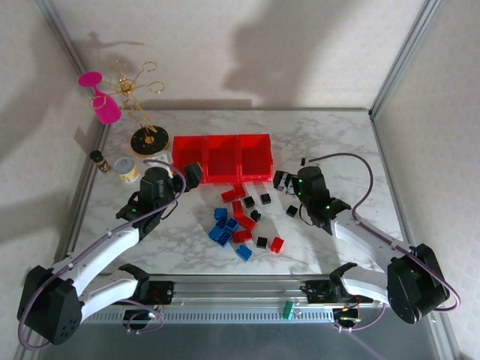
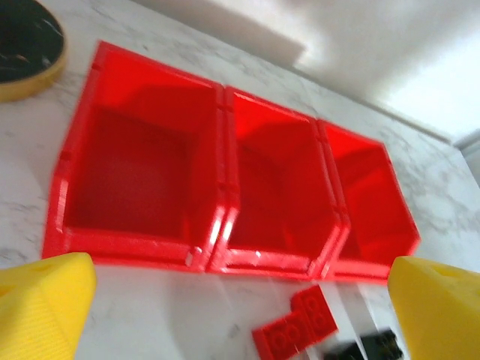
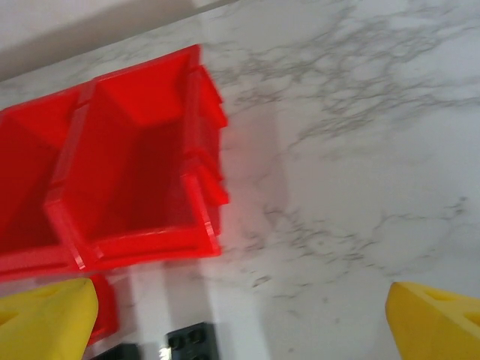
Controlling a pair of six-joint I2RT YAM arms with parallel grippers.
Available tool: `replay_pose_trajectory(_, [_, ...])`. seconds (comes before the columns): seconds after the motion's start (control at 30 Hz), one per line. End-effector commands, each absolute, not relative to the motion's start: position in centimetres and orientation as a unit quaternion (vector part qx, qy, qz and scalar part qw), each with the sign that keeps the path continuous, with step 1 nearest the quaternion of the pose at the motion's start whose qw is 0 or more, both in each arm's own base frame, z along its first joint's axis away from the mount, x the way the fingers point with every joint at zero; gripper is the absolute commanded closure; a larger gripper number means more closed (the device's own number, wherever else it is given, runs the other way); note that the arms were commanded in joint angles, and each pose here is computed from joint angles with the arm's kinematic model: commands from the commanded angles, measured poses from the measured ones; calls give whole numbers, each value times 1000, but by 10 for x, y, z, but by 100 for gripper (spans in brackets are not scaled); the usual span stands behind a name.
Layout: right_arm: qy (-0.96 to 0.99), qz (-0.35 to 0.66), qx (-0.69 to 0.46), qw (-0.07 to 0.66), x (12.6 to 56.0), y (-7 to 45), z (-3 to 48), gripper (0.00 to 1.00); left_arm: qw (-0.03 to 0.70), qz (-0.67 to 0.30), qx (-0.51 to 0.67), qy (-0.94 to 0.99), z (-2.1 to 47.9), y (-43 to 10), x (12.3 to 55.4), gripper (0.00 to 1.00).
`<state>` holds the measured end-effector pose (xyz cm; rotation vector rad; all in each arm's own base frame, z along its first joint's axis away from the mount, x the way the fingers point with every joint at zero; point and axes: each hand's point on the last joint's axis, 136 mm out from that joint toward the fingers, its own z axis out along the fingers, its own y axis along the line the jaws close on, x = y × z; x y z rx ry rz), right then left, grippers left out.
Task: Sort the legos into containers by color
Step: Pick up the lego from the center of the table.
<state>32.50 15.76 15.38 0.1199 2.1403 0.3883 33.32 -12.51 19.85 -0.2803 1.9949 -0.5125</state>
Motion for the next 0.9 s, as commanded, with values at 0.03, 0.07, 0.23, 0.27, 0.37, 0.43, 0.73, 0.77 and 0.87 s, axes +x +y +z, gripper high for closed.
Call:
replay_pose_trajectory(0.03, [874, 171, 45, 452, 309, 180, 166, 1, 448, -209, -79, 866, 191, -152, 315, 2])
replay_pose_trajectory(0.07, [877, 174, 41, 445, 306, 186, 164, 1, 437, -208, -67, 873, 187, -159, 310, 3])
replay_pose_trajectory(0.23, [894, 183, 13, 409, 283, 216, 150, 1, 384, -203, -12, 901, 170, -190, 290, 5])
replay_pose_trajectory(0.27, [897, 184, 12, 402, 279, 219, 147, 1, 369, -198, 0, 908, 165, -196, 287, 5])
replay_pose_trajectory(0.37, [908, 179, 24, 378, 270, 219, 135, 1, 333, -188, 23, 924, 150, -212, 279, 10])
replay_pose_trajectory(0.43, [912, 179, 28, 367, 266, 219, 130, 1, 326, -178, 31, 928, 145, -220, 278, 15])
replay_pose_trajectory(0.73, [928, 142, 47, 342, 253, 198, 118, 1, 285, -163, 59, 943, 119, -272, 279, 22])
replay_pose_trajectory(0.77, [929, 140, 50, 340, 252, 197, 117, 1, 282, -157, 61, 945, 115, -275, 280, 24])
replay_pose_trajectory(0.87, [929, 139, 51, 340, 251, 194, 118, 1, 266, -136, 61, 952, 100, -280, 282, 25])
